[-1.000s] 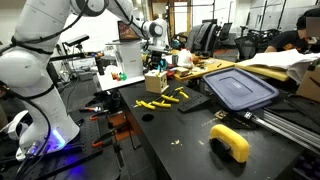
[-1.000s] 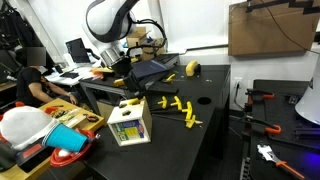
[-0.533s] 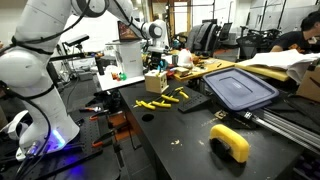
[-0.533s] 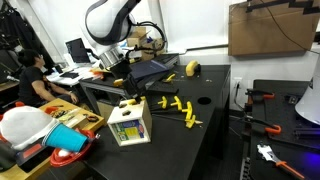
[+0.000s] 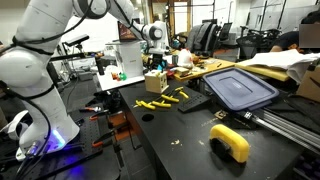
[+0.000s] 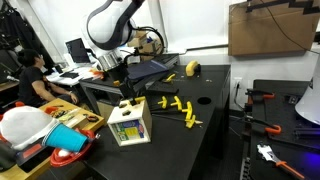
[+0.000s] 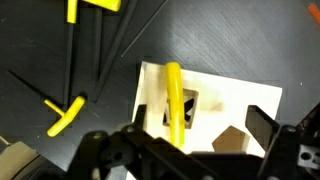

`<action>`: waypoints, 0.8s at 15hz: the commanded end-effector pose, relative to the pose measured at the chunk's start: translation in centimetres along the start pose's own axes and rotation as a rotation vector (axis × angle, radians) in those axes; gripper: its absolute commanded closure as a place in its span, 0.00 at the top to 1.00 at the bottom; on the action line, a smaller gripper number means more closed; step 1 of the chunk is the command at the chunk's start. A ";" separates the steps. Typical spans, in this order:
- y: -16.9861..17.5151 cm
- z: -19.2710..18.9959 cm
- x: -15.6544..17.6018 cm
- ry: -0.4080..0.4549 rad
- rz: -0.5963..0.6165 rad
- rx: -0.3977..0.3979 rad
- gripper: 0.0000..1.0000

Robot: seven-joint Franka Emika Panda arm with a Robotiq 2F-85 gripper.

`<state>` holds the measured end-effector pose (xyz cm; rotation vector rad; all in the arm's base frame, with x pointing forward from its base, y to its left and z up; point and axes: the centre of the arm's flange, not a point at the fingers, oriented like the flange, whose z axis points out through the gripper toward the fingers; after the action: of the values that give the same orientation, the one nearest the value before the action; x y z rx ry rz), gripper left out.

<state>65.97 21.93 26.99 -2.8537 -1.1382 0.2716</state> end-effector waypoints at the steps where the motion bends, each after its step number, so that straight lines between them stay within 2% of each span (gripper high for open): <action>1: 0.5 0.1 0.0 0.008 -0.010 -0.022 1.00; 2: 0.6 0.2 -0.1 0.005 -0.007 -0.024 0.80; 12: 1.4 -0.4 -0.6 0.005 0.004 -0.033 0.05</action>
<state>66.59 20.76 26.82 -2.8779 -1.1293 0.2674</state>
